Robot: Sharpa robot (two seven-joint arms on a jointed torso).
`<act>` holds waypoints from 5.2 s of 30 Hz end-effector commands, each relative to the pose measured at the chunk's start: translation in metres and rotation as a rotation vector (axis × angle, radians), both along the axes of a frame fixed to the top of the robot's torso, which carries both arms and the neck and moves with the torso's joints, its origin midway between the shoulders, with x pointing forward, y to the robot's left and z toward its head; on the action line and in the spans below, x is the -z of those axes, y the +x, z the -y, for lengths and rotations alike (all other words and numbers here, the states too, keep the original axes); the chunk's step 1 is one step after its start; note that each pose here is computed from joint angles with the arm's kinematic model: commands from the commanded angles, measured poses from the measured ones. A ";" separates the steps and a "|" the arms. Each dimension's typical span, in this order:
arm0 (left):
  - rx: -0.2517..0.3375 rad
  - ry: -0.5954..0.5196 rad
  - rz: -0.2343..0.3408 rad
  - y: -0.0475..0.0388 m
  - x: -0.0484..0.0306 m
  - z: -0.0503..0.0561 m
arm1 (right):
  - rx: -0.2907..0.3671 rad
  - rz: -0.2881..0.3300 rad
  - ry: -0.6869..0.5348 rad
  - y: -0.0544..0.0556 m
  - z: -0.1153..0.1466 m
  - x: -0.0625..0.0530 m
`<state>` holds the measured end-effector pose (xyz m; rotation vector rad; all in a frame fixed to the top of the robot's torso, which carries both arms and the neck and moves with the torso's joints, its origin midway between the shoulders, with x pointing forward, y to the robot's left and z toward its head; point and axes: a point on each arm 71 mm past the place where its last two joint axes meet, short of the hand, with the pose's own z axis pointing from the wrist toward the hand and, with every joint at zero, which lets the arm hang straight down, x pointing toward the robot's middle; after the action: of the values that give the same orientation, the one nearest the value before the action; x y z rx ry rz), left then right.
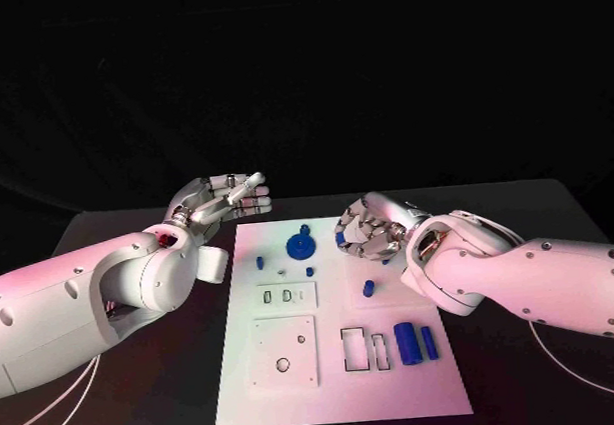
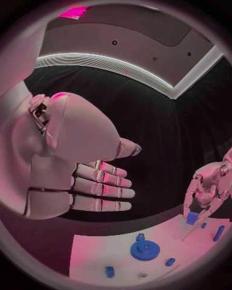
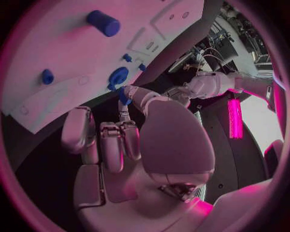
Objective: Assemble the parts on the task board
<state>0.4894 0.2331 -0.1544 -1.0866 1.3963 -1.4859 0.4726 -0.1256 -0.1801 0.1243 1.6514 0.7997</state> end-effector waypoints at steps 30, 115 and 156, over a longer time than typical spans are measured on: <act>0.026 -0.010 0.001 0.0021 0.0008 0.006 | -0.125 -0.001 -0.161 -0.034 -0.082 0.046; 0.233 0.322 -0.088 0.0013 0.0178 0.009 | -0.051 0.022 0.213 -0.037 0.002 -0.012; 0.475 1.238 -0.403 0.0121 0.0366 0.062 | 0.175 0.012 0.181 -0.008 0.092 -0.030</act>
<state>0.5033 0.1730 -0.1899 -0.2801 2.3955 -0.4341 0.4646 -0.2182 -0.1484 0.3923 1.5091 0.8205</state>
